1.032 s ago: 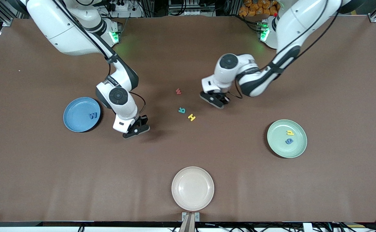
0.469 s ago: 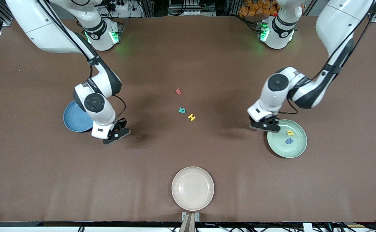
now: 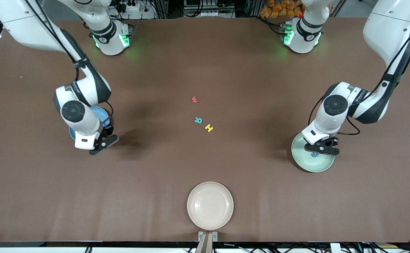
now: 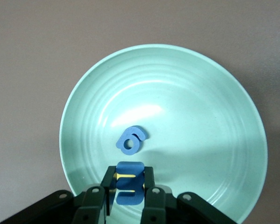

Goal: Sort uppercase to blue plate, lowercase to green plate
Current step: 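Release the blue m on the green plate while the right releases Q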

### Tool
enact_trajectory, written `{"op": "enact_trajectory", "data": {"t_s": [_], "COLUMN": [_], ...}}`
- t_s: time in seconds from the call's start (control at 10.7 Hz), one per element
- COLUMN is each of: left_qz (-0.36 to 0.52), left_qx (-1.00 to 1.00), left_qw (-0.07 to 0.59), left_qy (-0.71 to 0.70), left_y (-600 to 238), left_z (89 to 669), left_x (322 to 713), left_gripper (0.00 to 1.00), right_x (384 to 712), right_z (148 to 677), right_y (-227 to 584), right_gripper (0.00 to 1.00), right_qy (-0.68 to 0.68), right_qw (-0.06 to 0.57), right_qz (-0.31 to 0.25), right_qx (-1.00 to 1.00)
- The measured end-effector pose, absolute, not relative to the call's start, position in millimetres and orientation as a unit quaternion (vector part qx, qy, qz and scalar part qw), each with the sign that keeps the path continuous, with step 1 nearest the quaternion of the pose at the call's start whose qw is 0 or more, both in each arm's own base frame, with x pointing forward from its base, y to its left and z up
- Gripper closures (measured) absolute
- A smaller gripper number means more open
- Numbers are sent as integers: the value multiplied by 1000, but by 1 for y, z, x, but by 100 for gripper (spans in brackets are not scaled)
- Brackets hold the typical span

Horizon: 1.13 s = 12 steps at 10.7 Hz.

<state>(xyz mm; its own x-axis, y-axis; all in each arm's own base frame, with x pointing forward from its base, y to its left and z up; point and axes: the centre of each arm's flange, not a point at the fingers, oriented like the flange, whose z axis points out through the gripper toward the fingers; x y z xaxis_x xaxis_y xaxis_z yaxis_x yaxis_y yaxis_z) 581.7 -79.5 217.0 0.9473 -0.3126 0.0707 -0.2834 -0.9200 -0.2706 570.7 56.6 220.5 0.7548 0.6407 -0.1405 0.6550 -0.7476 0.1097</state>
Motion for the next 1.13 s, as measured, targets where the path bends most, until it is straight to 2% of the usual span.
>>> {"op": "enact_trajectory", "data": {"t_s": [0.09, 0.28, 0.47, 0.66, 0.84, 1.03, 1.13], "left_qz": [-57, -59, -62, -42, -14, -12, -8], "left_qx": [-978, -976, -972, -975, -986, -990, -992], "left_qw": [129, 128, 130, 134, 114, 96, 84], "left_qy": [156, 164, 188, 170, 124, 101, 90], "left_y": [-84, -94, -128, -190, -283, -364, -391], "left_z": [217, 217, 220, 238, 284, 314, 315], "left_x": [581, 581, 577, 571, 555, 521, 503], "left_gripper": [72, 48, 20, 0, 0, 0, 0], "right_x": [566, 561, 553, 540, 533, 530, 529], "right_z": [222, 229, 230, 220, 211, 206, 206], "right_y": [38, -13, -65, -87, -76, -65, -65], "right_gripper": [67, 67, 67, 66, 65, 62, 49], "right_qy": [355, 374, 385, 381, 378, 377, 376], "right_qw": [58, 27, 25, 26, 18, 12, 11], "right_qz": [-58, -78, -91, -108, -109, -107, -106], "right_qx": [931, 924, 918, 918, 919, 920, 921]}}
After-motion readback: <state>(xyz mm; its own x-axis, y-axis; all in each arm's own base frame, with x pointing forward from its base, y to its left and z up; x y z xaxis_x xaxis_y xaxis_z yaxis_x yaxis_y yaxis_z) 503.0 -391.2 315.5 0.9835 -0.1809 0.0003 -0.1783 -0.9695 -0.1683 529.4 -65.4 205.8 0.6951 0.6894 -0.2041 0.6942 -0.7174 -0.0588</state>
